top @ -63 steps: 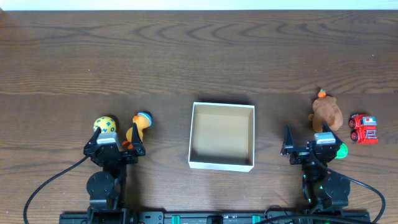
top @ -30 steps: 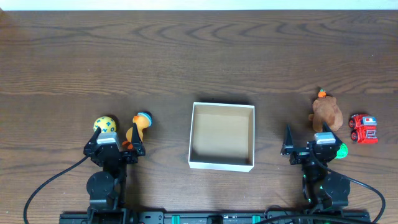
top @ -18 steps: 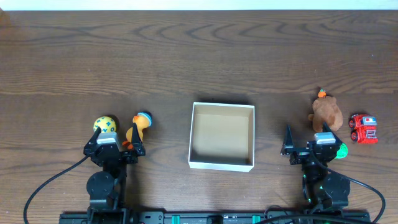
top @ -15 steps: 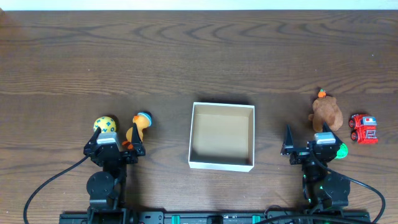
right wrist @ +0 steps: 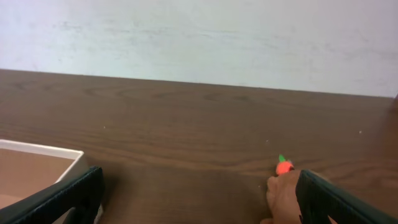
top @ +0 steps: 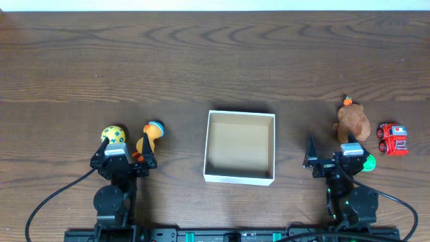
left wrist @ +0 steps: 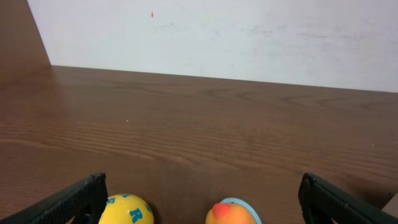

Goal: Pack container

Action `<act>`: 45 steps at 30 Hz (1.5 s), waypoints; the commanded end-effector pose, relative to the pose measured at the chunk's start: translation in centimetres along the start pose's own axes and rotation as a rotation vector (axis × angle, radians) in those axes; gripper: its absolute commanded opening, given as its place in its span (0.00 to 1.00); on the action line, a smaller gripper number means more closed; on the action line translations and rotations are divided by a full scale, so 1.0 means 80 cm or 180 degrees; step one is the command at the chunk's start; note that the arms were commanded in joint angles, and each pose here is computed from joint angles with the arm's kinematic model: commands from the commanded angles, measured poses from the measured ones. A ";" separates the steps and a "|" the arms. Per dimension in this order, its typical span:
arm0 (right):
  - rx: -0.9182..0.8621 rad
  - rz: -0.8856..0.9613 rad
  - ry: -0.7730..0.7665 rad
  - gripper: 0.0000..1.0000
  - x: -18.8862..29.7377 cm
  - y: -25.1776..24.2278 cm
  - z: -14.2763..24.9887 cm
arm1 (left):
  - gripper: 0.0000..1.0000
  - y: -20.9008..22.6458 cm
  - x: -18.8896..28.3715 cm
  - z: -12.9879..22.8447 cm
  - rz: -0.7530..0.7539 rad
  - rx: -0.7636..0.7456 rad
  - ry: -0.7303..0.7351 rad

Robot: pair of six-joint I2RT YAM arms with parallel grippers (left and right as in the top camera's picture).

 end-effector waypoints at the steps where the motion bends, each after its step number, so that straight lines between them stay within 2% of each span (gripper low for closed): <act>1: -0.0175 0.0009 0.0085 0.99 -0.002 -0.001 0.005 | 0.98 0.001 -0.002 0.017 -0.0064 0.0026 0.0183; 4: -0.0227 0.0110 0.0164 0.99 -0.003 -0.005 0.008 | 0.98 0.001 -0.002 0.017 -0.0069 0.0287 0.0201; 7: -0.0378 0.0292 0.0236 0.99 -0.003 -0.010 -0.002 | 0.98 0.002 0.000 0.007 -0.0070 0.0336 0.0213; 11: -0.0404 0.0542 0.0328 0.99 -0.005 -0.018 -0.037 | 0.98 0.006 0.003 -0.025 -0.0075 0.0337 0.0190; 16: -0.0448 0.0956 0.0658 0.99 -0.021 -0.038 -0.102 | 0.98 0.014 -0.001 -0.071 -0.0184 0.0306 0.0465; 21: -0.0346 0.1129 0.1229 0.99 -0.053 -0.068 -0.163 | 0.98 0.018 -0.016 -0.114 -0.0206 0.0265 0.0805; 27: -0.0281 0.1143 0.2189 0.99 -0.086 -0.125 -0.199 | 0.98 0.018 -0.037 -0.133 -0.0190 0.0223 0.1167; 32: -0.0189 0.1102 0.2980 0.99 -0.100 -0.175 -0.190 | 0.98 0.017 -0.047 -0.134 -0.0189 0.0217 0.1210; 37: -0.0158 0.1036 0.3382 0.99 -0.115 -0.215 -0.152 | 0.98 0.018 -0.048 -0.137 -0.0191 0.0222 0.1156; 45: -0.0056 0.1322 0.3781 0.99 -0.141 -0.264 -0.097 | 0.98 0.018 -0.049 -0.137 -0.0192 0.0222 0.1155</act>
Point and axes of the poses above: each gripper's point midway between its finger pads, its own x axis back along the fingers, its own y axis along the line the jaws close on, z = x × y, the point moved 8 cm from there along x, back along the fingers, and after that the axes turned 9 degrees about -x, right-handed, at the moved point
